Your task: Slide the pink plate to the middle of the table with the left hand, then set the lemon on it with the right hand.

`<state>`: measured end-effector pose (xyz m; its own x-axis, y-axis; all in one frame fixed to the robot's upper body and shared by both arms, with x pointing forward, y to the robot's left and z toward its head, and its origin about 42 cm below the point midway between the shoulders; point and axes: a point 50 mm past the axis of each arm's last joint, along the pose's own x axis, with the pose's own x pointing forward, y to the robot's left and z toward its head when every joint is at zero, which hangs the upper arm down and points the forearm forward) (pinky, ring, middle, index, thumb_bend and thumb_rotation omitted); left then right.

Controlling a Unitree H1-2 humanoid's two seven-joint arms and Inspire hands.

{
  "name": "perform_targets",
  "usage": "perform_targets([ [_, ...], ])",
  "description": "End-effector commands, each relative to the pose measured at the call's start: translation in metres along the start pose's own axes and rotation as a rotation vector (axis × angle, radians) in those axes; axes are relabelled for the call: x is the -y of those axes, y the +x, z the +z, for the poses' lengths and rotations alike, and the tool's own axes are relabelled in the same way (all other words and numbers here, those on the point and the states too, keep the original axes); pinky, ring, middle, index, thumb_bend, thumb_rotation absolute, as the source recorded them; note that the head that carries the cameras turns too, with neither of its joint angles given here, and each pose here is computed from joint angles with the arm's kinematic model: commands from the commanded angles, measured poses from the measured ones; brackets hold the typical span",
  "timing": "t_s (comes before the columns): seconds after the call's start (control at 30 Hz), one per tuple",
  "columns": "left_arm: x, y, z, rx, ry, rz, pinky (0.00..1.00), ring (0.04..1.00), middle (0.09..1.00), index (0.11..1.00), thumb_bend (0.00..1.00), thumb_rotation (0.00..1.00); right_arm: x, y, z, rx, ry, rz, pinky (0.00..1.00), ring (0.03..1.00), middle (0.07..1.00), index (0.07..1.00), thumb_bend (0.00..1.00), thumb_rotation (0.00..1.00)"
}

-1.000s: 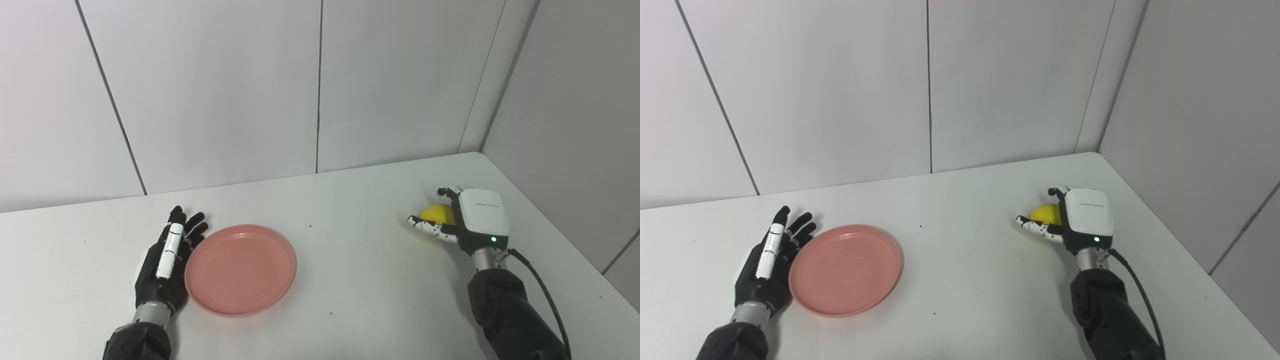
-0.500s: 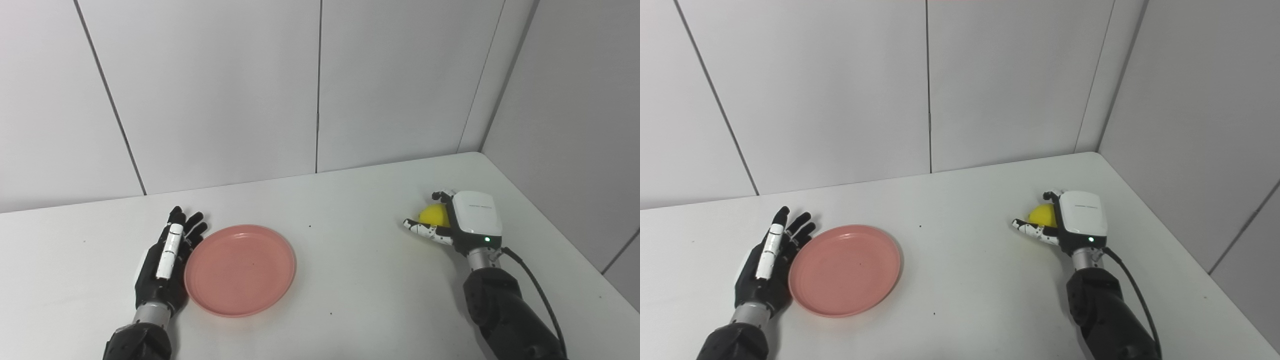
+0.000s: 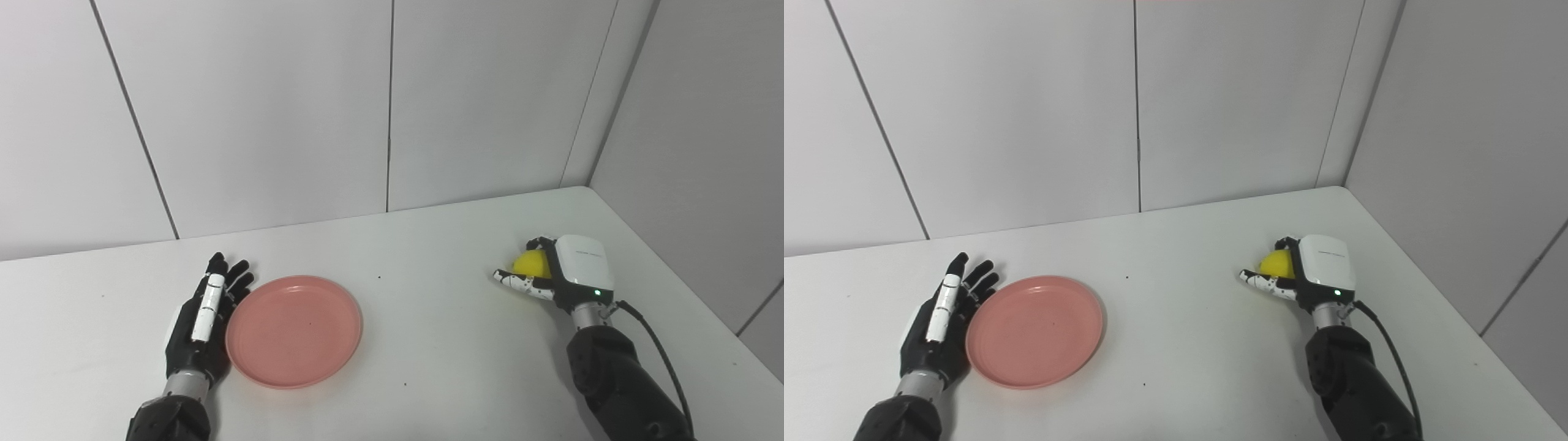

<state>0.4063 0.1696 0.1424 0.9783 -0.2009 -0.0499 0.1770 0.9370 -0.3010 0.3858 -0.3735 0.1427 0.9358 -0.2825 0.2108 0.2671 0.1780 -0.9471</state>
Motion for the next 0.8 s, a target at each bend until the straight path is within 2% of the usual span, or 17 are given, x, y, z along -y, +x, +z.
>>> perform_targets([
  [0.0,-0.004,-0.005,-0.016,-0.077,-0.003,0.026,0.94,0.883,0.874,0.963,0.68,0.68,0.004,0.007,-0.003,-0.012,-0.029,0.020,0.27,0.335,0.398,0.415,0.71,0.76],
  [0.07,-0.004,-0.005,-0.017,-0.079,0.005,0.028,0.94,0.880,0.874,0.961,0.68,0.68,0.001,0.008,-0.005,-0.001,-0.041,0.025,0.29,0.363,0.407,0.441,0.63,0.70],
  [0.17,-0.005,-0.005,-0.018,-0.081,0.008,0.031,0.93,0.876,0.872,0.959,0.69,0.69,-0.001,0.008,-0.007,-0.001,-0.047,0.022,0.29,0.354,0.392,0.433,0.59,0.61],
  [0.33,-0.004,-0.005,-0.018,-0.084,0.002,0.036,0.92,0.870,0.869,0.957,0.72,0.67,-0.002,0.007,-0.008,-0.010,-0.024,0.012,0.33,0.413,0.465,0.504,0.59,0.51],
  [0.43,-0.005,-0.006,-0.018,-0.086,0.015,0.037,0.91,0.865,0.866,0.954,0.72,0.69,-0.003,0.007,-0.009,-0.017,-0.015,0.013,0.28,0.357,0.418,0.490,0.60,0.47],
  [0.57,-0.004,-0.006,-0.018,-0.086,0.012,0.038,0.90,0.860,0.861,0.947,0.74,0.68,-0.006,0.007,-0.012,-0.019,-0.013,0.013,0.24,0.307,0.368,0.436,0.61,0.46],
  [0.63,-0.004,-0.006,-0.018,-0.086,0.012,0.039,0.90,0.860,0.858,0.947,0.74,0.68,-0.006,0.007,-0.012,-0.021,-0.009,0.014,0.26,0.342,0.410,0.473,0.61,0.48],
  [0.77,-0.003,-0.006,-0.018,-0.086,0.012,0.035,0.91,0.865,0.860,0.952,0.72,0.68,-0.006,0.007,-0.014,-0.022,-0.006,0.022,0.26,0.333,0.396,0.459,0.61,0.49],
])
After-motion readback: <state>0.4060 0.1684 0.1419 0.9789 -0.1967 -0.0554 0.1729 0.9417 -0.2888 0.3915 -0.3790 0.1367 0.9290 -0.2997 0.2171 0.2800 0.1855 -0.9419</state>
